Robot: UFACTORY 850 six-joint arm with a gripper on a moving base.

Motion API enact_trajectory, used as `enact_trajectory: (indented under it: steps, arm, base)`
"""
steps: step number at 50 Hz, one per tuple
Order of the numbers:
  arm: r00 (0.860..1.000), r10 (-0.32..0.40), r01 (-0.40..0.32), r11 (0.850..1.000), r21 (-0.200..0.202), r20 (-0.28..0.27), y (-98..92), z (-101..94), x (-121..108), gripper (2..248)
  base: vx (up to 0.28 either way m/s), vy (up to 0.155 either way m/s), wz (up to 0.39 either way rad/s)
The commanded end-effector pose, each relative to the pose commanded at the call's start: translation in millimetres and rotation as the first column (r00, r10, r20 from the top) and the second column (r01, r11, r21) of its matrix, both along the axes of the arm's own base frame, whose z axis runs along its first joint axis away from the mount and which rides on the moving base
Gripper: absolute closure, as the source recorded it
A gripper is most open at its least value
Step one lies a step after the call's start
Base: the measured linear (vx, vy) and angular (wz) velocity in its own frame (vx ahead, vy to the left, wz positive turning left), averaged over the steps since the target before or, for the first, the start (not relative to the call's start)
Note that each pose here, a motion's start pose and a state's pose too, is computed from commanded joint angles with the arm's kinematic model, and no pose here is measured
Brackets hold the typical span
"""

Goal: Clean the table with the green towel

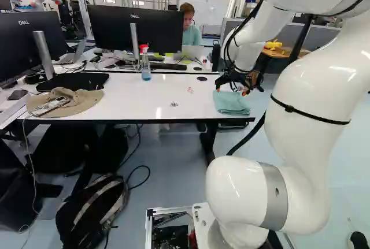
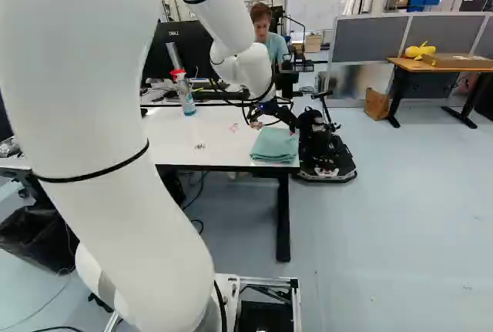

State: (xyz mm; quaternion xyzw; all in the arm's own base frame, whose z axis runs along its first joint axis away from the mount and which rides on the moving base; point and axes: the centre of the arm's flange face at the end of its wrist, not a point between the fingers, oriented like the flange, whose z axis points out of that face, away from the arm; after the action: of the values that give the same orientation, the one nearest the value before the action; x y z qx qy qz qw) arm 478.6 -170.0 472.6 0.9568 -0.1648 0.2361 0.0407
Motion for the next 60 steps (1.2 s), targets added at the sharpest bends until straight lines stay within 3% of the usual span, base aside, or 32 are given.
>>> enact_trajectory:
  steps: [23, 53, 60]
  arm:
    - [1.000, -0.005, 0.005, 1.000, 0.000, -0.001, -4.2, -1.4, 4, 3]
    - [0.998, -0.005, 0.006, 1.000, 0.023, -0.066, -8.9, -38.6, 17, 3]
    - [0.998, -0.005, 0.006, 1.000, 0.023, -0.066, -8.9, -38.8, 17, 3]
  base:
    - [0.000, 0.000, 0.000]
    - [0.000, 0.000, 0.000]
    - [0.000, 0.000, 0.000]
